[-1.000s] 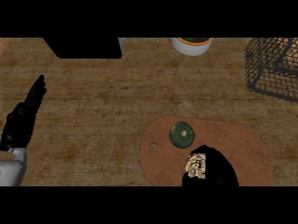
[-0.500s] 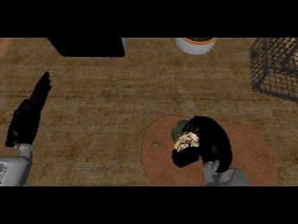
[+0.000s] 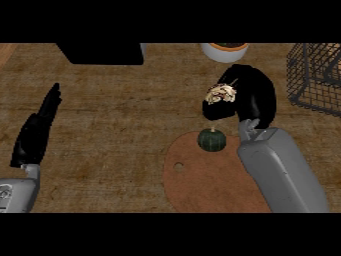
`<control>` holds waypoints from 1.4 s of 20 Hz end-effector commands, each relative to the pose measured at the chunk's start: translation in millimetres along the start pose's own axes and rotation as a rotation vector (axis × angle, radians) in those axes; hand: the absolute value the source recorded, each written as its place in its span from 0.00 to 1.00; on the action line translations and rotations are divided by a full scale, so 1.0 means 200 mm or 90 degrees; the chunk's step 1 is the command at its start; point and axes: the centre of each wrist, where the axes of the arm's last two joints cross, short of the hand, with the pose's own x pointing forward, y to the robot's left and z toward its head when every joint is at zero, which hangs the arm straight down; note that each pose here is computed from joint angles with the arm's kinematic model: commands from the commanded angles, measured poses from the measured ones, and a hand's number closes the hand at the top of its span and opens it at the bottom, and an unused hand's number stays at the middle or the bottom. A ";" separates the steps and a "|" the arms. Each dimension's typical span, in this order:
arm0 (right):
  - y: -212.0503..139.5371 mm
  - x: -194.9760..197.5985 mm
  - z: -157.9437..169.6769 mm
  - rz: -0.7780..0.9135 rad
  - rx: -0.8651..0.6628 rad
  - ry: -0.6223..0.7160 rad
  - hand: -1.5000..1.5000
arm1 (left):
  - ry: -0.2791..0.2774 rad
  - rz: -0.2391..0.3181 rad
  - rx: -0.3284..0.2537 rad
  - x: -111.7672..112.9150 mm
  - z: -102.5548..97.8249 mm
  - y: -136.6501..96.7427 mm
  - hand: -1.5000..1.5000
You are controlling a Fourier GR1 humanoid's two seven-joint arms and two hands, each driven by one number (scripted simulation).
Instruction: Pick the cupcake from the cutting board and place it in the tiered basket
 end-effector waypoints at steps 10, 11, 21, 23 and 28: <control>-0.69 0.33 -0.32 0.085 -0.233 -0.026 1.00 | 0.003 0.001 0.009 -0.06 0.05 0.00 0.50; -0.61 0.21 -0.30 0.091 -0.217 -0.036 1.00 | 0.000 0.010 0.009 -0.05 0.07 -0.06 0.50; -0.88 0.11 -0.55 0.092 -0.184 -0.045 1.00 | -0.002 0.011 0.002 -0.04 0.00 0.00 0.50; -0.83 -0.03 -0.63 0.129 -0.193 -0.052 1.00 | -0.008 0.001 0.011 0.00 0.01 -0.07 0.50; -0.92 -0.19 -0.73 0.276 -0.258 0.011 1.00 | -0.007 -0.012 -0.003 0.04 0.02 0.14 0.50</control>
